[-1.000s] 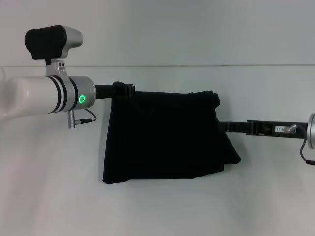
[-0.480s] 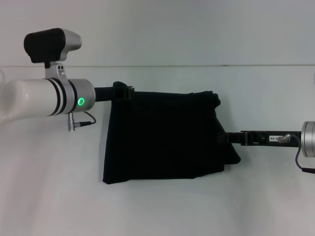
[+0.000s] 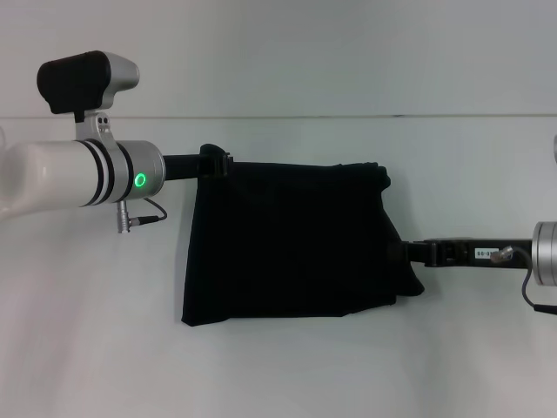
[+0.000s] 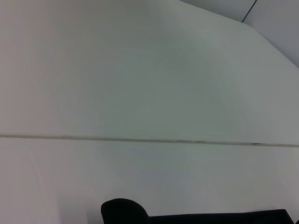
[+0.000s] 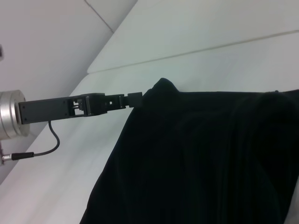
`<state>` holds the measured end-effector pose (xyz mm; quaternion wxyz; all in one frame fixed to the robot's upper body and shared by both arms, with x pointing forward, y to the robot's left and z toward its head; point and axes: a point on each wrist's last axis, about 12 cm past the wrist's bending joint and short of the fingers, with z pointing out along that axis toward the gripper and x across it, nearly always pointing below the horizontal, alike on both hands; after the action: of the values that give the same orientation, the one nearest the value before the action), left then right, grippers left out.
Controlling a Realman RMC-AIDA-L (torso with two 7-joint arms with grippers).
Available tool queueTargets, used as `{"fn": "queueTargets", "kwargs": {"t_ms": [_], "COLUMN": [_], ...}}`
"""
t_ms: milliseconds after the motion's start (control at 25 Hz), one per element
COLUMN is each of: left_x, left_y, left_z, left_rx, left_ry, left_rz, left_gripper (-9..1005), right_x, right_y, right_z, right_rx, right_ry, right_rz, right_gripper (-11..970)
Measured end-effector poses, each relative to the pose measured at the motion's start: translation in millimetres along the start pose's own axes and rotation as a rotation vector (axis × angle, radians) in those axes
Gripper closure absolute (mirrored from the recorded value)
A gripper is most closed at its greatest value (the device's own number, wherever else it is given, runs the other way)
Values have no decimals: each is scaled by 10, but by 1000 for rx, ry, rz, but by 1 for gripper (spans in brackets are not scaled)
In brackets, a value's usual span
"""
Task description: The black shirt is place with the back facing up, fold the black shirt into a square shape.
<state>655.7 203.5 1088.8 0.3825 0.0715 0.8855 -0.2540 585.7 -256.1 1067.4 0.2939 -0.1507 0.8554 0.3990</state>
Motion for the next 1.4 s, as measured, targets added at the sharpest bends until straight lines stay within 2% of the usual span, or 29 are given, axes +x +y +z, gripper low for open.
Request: {"fn": "queueTargets", "kwargs": {"t_ms": [360, 880, 1200, 1400], "left_x": [7, -8, -8, -38], "left_y": [7, 12, 21, 79], "left_z": [0, -6, -24, -108], "left_rx": [-3, -6, 3, 12], "left_ry": [2, -2, 1, -18], "left_rz": [1, 4, 3, -1], "left_gripper": [958, 906, 874, 854], "right_x": [128, 149, 118, -54], "right_y": [-72, -166, -195, -258], "right_z": [-6, -119, -191, -389], "right_rx": [33, 65, 71, 94], "right_ry": [-8, -52, -85, -178], "right_rz": [40, 82, 82, 77], "right_gripper": [946, 946, 789, 694]}}
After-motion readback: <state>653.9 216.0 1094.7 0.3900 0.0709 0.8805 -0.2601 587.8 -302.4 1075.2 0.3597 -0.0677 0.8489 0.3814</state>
